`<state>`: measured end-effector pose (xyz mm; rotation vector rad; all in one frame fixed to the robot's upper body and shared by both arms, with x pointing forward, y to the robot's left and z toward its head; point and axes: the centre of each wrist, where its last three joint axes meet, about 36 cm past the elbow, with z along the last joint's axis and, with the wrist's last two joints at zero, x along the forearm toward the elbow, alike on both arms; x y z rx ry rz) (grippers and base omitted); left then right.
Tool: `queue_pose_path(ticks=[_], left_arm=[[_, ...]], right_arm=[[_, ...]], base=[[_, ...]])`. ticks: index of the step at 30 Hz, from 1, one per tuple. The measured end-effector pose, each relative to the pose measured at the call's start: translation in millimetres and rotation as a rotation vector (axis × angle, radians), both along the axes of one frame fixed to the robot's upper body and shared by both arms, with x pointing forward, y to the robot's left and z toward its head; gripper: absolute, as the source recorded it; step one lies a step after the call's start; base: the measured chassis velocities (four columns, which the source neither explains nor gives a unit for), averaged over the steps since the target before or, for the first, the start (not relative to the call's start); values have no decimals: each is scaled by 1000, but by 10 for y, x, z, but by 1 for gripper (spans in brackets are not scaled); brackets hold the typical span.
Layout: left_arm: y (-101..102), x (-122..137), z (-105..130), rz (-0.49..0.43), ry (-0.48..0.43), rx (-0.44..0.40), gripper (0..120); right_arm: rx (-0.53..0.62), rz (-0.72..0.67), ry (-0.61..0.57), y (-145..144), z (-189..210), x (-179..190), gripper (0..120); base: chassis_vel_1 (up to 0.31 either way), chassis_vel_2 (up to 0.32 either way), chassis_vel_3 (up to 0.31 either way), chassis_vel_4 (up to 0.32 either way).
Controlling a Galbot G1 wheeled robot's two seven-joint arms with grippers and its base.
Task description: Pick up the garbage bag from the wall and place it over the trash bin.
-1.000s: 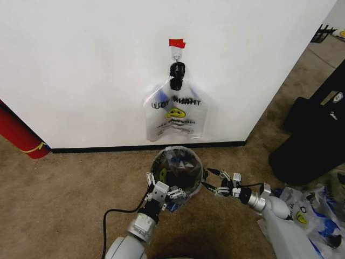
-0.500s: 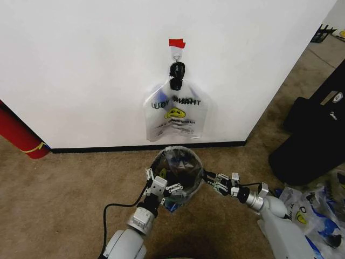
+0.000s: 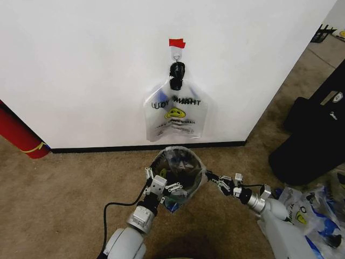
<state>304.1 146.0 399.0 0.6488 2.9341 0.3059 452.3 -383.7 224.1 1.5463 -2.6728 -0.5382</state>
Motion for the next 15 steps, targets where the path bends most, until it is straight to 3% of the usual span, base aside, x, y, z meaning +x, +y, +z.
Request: queue_pose_path(ticks=[15], left_arm=[[39,-87,4,12,5,1,100]], right_arm=[[2,-97,42,274,-198,-51,0]], base=[[0,0,0,0]])
